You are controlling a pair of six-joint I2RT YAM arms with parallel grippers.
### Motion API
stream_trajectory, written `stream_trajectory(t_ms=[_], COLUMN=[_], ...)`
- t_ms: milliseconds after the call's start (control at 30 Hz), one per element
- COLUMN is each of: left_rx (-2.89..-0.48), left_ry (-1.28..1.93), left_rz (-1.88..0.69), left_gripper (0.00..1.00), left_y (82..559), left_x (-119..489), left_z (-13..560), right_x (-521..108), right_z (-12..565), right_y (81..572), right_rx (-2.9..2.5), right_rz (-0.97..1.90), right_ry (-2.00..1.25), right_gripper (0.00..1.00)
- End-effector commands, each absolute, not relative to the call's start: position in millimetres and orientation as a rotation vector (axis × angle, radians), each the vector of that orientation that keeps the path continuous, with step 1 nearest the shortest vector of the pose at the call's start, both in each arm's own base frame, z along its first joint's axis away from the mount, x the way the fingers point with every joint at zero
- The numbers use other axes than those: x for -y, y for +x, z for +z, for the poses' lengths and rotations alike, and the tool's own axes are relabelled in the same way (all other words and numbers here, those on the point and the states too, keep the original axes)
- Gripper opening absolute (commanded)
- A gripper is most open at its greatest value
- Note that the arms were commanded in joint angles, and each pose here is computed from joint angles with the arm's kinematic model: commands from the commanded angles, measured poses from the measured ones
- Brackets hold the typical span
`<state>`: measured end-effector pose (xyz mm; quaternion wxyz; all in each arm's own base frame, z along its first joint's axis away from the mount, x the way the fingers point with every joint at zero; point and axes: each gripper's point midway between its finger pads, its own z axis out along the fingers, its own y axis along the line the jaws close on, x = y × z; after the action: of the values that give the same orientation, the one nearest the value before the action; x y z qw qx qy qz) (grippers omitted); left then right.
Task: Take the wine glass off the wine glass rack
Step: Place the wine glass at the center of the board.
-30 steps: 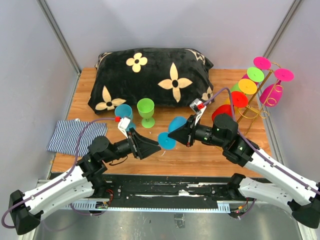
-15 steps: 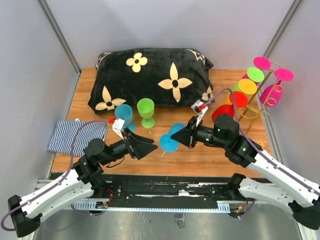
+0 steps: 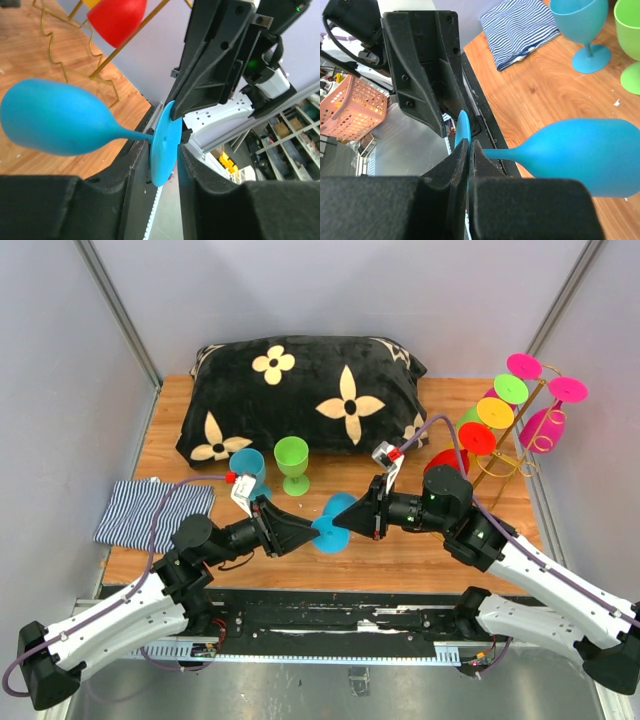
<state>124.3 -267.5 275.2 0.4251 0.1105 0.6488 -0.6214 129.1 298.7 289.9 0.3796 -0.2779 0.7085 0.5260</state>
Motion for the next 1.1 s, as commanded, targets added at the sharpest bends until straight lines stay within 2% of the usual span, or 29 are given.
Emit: stream_trajectory(t_ms=[0,167,200,267,400,467,567,700,767,933,967,1067], left_rx=[-1.500,-1.475,-1.478,-1.481,-1.485,-1.482,-1.482,-1.495,-1.493,-1.511,-1.513,-1.520], left_ry=[0.379,0.445,0.454,0.466,0.450,0.449,0.457,0.444,0.441,0.450,0.454,0.462], left_rz=[-1.637,-1.660,-1.661,-1.660,-1.627,-1.598,-1.554,-1.516,-1.511,-1.502,-1.503,-1.505], left_gripper=[0.27,0.03,0.01,0.01,0.01,0.00,0.01,0.00,0.00,0.00,0.01,0.01], left_y=[106,97,96,95,98,101,103,106,107,106,105,103], left_x=[269,271,271,271,268,266,263,259,257,257,257,257], left_z=[297,300,299,299,301,304,305,305,305,300,299,297], right_x=[-305,-305,-304,-303,-299,-297,-296,-300,-305,-317,-319,-322], right_z=[316,322,322,320,308,300,290,279,273,274,275,278], right_y=[115,107,105,101,98,96,90,82,78,78,80,87], right_rx=[-1.696,-1.650,-1.644,-1.639,-1.690,-1.717,-1.768,-1.863,-1.878,-1.861,-1.856,-1.837], right_rz=[1.435,1.471,1.477,1.488,1.460,1.443,1.436,1.441,1.445,1.439,1.441,1.431], right_ry=[-0.770,-0.800,-0.810,-0.836,-0.856,-0.884,-0.920,-0.961,-0.986,-0.976,-0.955,-0.912], right_gripper=[0.01,0.01,0.02,0.08,0.39,0.45,0.49,0.50,0.47,0.22,0.20,0.25])
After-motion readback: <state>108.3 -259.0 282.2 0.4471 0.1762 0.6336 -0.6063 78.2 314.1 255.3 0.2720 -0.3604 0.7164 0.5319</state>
